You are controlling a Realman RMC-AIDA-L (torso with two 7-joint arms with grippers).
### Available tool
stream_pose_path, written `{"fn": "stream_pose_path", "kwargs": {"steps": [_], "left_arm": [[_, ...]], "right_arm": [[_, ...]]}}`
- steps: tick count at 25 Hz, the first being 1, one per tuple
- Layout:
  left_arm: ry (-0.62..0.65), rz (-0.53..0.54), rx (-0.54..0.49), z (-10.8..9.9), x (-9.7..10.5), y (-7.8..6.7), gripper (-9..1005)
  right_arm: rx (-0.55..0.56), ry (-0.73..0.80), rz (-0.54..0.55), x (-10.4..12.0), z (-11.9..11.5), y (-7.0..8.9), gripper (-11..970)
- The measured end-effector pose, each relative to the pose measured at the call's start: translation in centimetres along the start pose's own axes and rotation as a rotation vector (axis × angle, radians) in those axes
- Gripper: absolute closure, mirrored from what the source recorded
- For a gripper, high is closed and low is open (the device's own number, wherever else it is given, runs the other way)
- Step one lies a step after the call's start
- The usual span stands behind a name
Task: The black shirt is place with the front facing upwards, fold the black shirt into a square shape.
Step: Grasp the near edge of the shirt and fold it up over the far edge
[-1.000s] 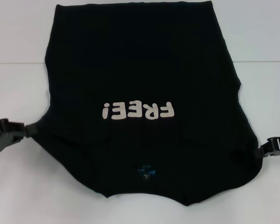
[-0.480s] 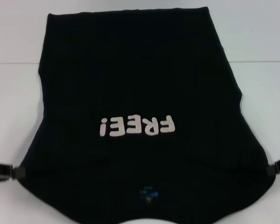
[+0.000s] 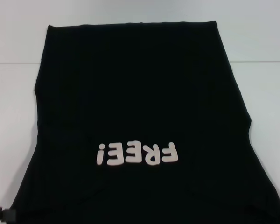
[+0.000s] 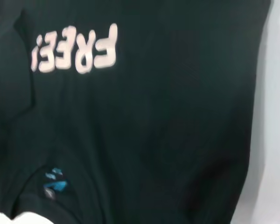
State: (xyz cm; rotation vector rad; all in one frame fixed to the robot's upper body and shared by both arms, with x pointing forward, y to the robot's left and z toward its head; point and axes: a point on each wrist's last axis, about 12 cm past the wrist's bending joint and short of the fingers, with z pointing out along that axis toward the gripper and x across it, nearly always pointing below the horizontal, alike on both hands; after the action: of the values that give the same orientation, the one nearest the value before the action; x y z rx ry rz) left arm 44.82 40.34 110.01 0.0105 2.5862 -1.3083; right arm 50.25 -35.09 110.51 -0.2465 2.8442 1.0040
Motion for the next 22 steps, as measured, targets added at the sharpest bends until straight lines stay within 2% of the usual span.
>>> {"fn": "stream_pose_path", "kwargs": {"steps": [4, 8, 10, 11, 12, 13, 19, 22], "left_arm": [[0.019, 0.017, 0.028, -0.1, 0.4, -0.3, 969], [-0.013, 0.071, 0.078, 0.4, -1.6, -1.2, 969], [-0.058, 0.099, 0.129, 0.9, -3.4, -2.0, 968], [-0.08, 0.108, 0.148, 1.2, -4.3, -2.4, 968], [-0.104, 0.104, 0.15, 1.7, -5.4, -2.7, 968], [-0.129, 0.102, 0.146, 2.3, -6.8, -3.1, 968], [-0.269, 0.089, 0.048, 5.2, -14.1, -5.4, 969], [-0.336, 0.09, -0.062, 6.4, -17.4, -6.1, 969]], "right_arm": [[-0.045, -0.048, -0.009, 0.4, -0.7, 0.1, 922], [-0.15, -0.125, -0.073, -1.2, -0.6, 0.8, 920], [-0.212, -0.19, -0.102, -2.6, -0.5, 1.3, 919], [-0.244, -0.27, -0.115, -4.1, -0.6, 1.5, 919], [-0.244, -0.27, -0.115, -4.1, -0.6, 1.5, 919], [-0.25, -0.325, -0.118, -5.2, -0.8, 1.7, 918], [-0.159, -0.577, -0.128, -10.7, -1.7, 2.4, 915], [-0.076, -0.678, -0.122, -13.5, -1.4, 2.8, 913]]}}
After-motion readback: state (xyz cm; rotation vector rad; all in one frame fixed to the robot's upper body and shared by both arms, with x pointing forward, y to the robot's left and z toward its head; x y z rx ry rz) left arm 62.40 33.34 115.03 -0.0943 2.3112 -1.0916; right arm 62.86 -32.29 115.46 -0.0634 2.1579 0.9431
